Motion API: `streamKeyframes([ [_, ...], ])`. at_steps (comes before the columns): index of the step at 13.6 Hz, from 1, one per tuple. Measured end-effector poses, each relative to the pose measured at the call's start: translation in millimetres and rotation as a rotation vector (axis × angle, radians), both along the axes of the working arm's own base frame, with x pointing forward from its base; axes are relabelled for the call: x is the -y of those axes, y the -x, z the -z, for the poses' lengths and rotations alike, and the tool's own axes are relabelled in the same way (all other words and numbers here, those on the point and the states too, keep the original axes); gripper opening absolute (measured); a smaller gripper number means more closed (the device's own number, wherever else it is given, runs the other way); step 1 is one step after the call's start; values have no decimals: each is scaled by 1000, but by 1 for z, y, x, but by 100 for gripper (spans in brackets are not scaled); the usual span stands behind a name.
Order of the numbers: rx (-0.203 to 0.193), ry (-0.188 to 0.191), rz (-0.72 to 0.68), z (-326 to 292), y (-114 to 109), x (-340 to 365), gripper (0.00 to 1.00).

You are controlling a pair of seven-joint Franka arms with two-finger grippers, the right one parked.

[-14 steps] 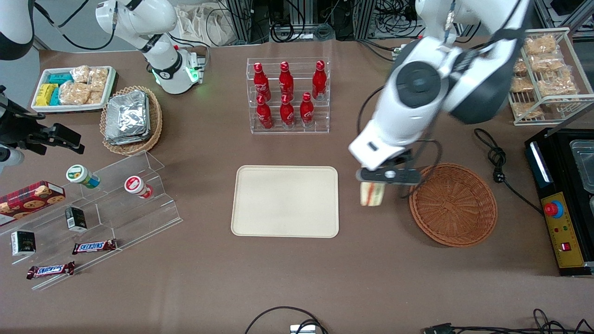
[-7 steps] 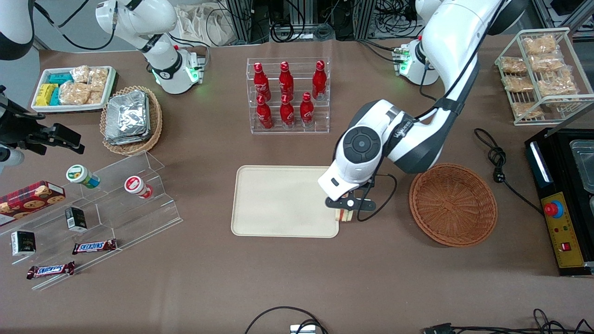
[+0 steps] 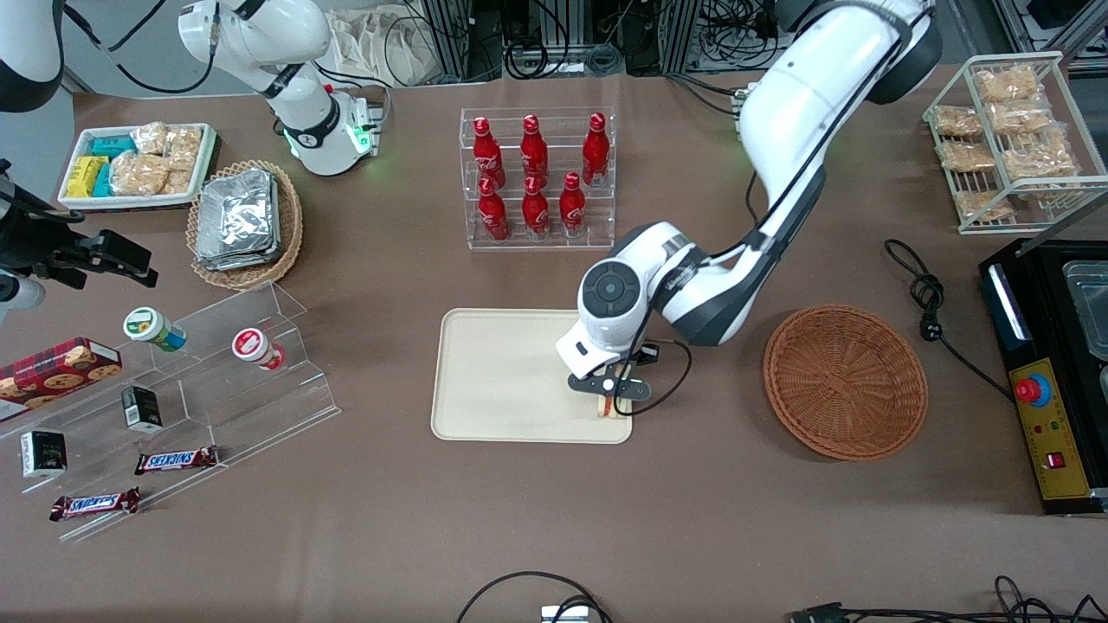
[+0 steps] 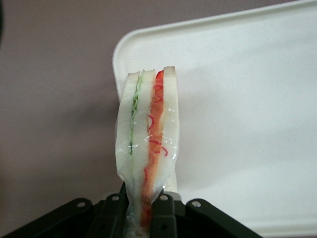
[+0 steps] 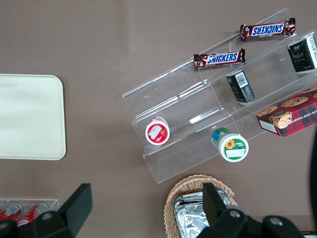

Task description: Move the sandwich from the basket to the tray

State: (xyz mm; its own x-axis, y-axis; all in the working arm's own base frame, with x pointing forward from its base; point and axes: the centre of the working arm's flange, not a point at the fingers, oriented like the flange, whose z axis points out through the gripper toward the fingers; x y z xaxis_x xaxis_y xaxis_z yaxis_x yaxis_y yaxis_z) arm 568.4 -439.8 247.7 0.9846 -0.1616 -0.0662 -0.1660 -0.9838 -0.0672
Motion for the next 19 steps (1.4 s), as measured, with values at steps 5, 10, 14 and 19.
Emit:
streamKeyframes([
  [5, 25, 47, -11, 13, -2, 7, 17],
  [10, 62, 21, 16, 12, 0, 11, 54],
  [14, 84, 35, 17, 3, -2, 13, 94],
  [19, 202, 101, -106, -115, -31, -26, 100],
])
